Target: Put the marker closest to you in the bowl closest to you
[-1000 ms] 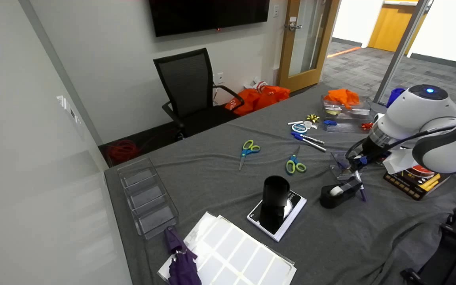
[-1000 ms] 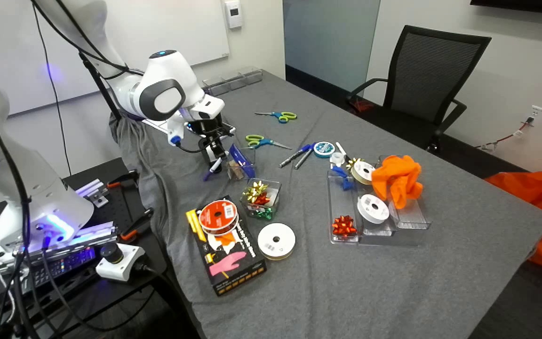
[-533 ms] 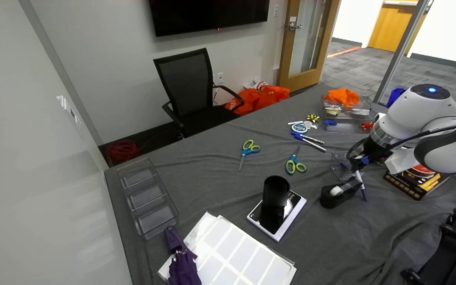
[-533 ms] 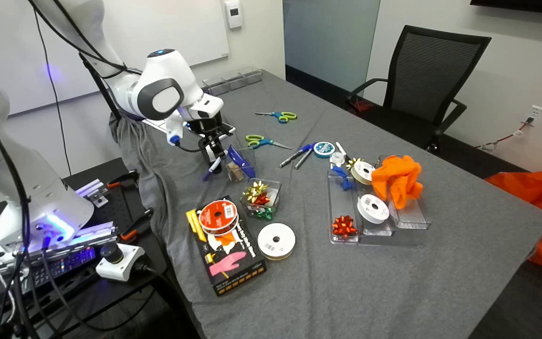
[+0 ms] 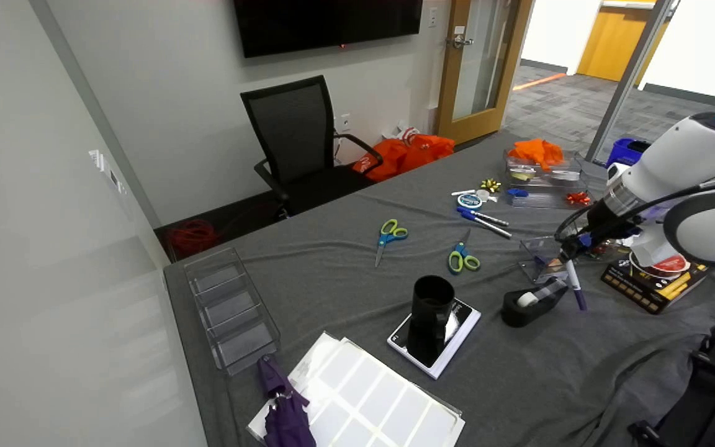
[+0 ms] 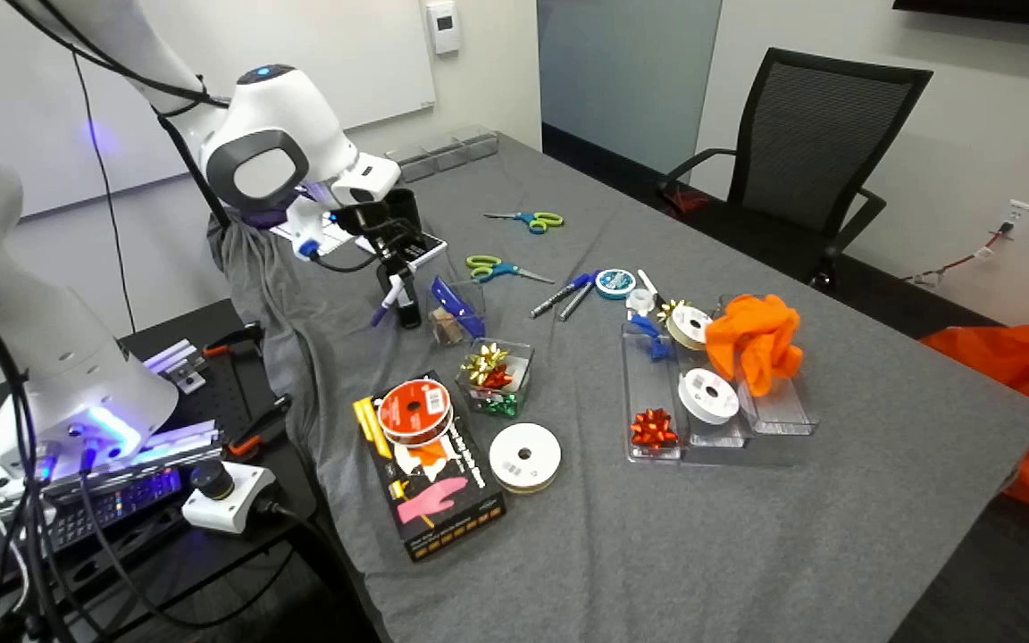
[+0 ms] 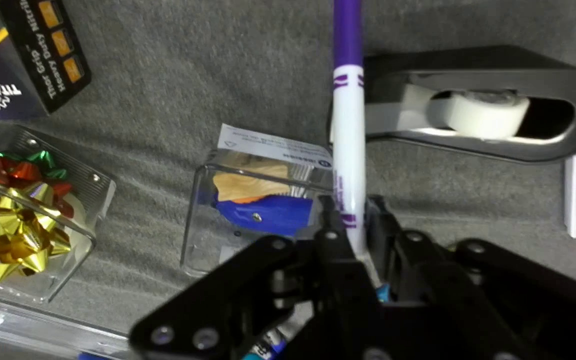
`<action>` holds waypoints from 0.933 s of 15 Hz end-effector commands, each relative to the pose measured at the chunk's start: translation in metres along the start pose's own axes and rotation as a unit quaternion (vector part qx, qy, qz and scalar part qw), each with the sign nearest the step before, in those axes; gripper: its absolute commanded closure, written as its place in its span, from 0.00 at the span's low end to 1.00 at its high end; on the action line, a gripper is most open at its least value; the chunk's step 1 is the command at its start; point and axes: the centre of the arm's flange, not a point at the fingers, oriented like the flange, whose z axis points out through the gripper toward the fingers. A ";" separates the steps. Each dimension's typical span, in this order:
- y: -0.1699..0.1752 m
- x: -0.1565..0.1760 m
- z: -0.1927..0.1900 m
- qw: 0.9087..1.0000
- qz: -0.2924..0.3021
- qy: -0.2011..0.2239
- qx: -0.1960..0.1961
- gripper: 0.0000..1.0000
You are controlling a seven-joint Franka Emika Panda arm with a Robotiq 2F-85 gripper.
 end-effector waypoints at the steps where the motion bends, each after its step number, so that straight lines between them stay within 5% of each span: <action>1: 0.005 0.027 -0.063 0.999 0.018 0.034 0.028 0.96; 8: 0.021 0.080 -0.118 0.987 0.017 0.161 0.001 0.96; 14: 0.065 0.088 -0.087 0.970 0.019 0.241 -0.035 0.96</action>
